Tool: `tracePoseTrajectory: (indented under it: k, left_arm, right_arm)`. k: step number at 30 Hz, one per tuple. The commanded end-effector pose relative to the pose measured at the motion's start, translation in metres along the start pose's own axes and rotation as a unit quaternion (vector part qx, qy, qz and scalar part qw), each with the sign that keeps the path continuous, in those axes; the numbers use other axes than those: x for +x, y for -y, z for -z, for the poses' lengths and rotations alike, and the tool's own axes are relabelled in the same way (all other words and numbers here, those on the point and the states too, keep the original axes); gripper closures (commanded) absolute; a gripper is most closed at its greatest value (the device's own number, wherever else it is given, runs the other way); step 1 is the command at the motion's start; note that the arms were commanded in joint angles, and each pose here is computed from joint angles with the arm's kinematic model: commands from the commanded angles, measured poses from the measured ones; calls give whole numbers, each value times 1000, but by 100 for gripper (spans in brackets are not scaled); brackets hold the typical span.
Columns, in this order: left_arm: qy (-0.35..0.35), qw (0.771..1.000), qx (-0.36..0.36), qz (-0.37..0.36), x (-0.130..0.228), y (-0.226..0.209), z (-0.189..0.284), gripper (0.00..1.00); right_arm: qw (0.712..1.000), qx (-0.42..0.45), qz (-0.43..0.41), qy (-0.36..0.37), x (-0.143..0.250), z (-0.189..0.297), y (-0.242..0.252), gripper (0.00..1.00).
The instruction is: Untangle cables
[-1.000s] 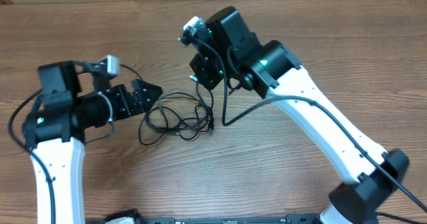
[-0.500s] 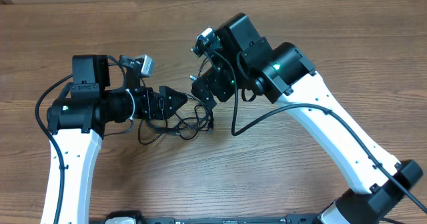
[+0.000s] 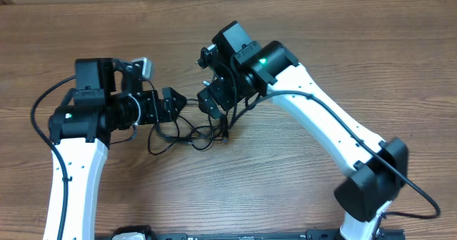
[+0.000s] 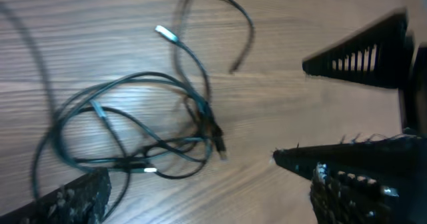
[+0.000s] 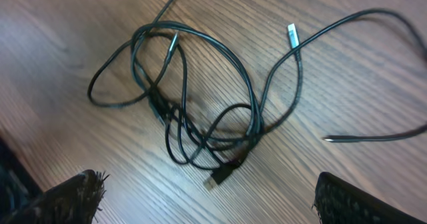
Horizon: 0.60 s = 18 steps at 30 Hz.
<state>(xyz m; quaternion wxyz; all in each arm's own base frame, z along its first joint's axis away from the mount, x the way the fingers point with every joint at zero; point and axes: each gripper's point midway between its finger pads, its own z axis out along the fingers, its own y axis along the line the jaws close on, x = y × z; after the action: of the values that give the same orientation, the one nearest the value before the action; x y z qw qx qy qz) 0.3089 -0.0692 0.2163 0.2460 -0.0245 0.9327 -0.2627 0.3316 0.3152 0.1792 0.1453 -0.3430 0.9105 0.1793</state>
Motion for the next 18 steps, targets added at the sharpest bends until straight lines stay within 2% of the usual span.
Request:
tracePoseTrajectory:
  k: [1,5,9,12,15,18]
  left_arm:
    - [30,996,-47,66,-14,-29,11,5]
    - [58,989,-44,127,-22,-57,30,4]
    - [73,987,-2,144,-23,-66,48,4]
    - [77,984,11,159,-20,-72,56,4]
    - [73,984,9,161,-16,-74,57,5]
    - [70,985,10,160,-15,-74,57,5]
  right_arm:
    - [998,-7,-57,-10,-2,-21,6,0]
    - [997,-6,-77,-23,-2,-48,13,0]
    - [996,-5,-79,-45,5,-68,18,0]
    - [995,10,-82,-61,12,-81,26,13]
    - [993,15,-86,-79,19,-92,31,18]
    - [990,7,-93,-109,33,-104,29,19]
